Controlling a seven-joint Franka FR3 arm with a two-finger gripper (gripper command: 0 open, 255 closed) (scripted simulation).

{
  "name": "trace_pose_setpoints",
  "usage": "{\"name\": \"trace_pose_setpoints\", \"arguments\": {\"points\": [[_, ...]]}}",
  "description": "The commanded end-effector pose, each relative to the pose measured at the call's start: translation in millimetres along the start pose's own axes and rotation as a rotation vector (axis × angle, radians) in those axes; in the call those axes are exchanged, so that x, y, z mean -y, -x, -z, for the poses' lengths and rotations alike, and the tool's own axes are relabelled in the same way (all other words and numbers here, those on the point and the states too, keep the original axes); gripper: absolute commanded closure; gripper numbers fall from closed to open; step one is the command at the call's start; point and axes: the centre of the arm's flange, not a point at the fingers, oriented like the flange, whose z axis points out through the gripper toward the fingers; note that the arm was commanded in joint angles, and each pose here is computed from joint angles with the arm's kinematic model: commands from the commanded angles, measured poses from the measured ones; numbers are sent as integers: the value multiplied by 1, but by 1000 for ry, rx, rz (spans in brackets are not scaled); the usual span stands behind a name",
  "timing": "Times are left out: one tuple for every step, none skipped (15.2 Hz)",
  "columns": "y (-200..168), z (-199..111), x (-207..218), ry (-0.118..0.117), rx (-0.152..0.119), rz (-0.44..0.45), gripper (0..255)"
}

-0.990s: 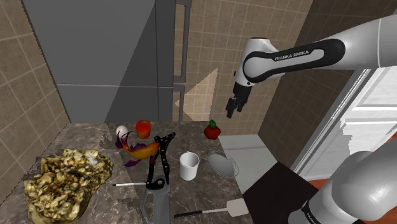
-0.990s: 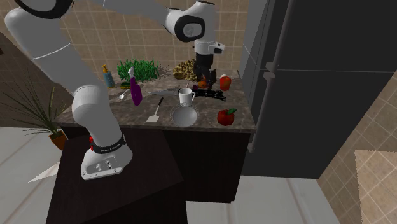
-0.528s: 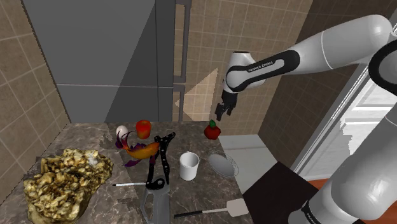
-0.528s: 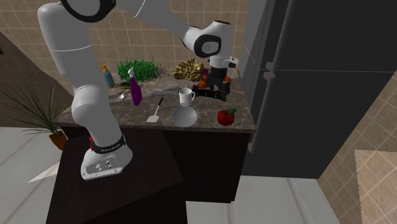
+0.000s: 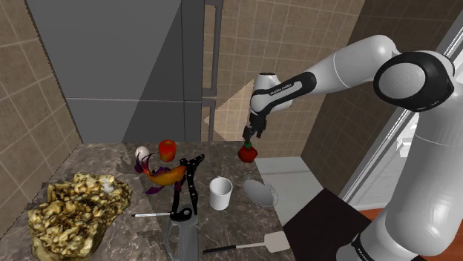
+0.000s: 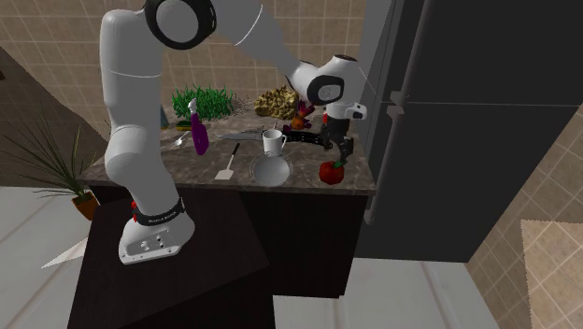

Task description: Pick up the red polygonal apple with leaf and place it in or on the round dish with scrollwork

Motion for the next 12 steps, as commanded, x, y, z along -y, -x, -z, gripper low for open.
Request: {"name": "trace_pose_setpoints", "arguments": {"points": [[-2, -10, 0, 1, 0, 0, 0], [-2, -15, 0, 1, 0, 0, 0], [-2, -20, 0, 1, 0, 0, 0], [-2, -26, 0, 1, 0, 0, 0], [-2, -31, 0, 1, 0, 0, 0], [-2, -34, 0, 1, 0, 0, 0], [-2, -34, 0, 1, 0, 0, 0], [-2, -34, 0, 1, 0, 0, 0], [-2, -34, 0, 1, 0, 0, 0], [-2, -34, 0, 1, 0, 0, 0], [-2, -34, 0, 1, 0, 0, 0], [-2, -34, 0, 1, 0, 0, 0]]}}
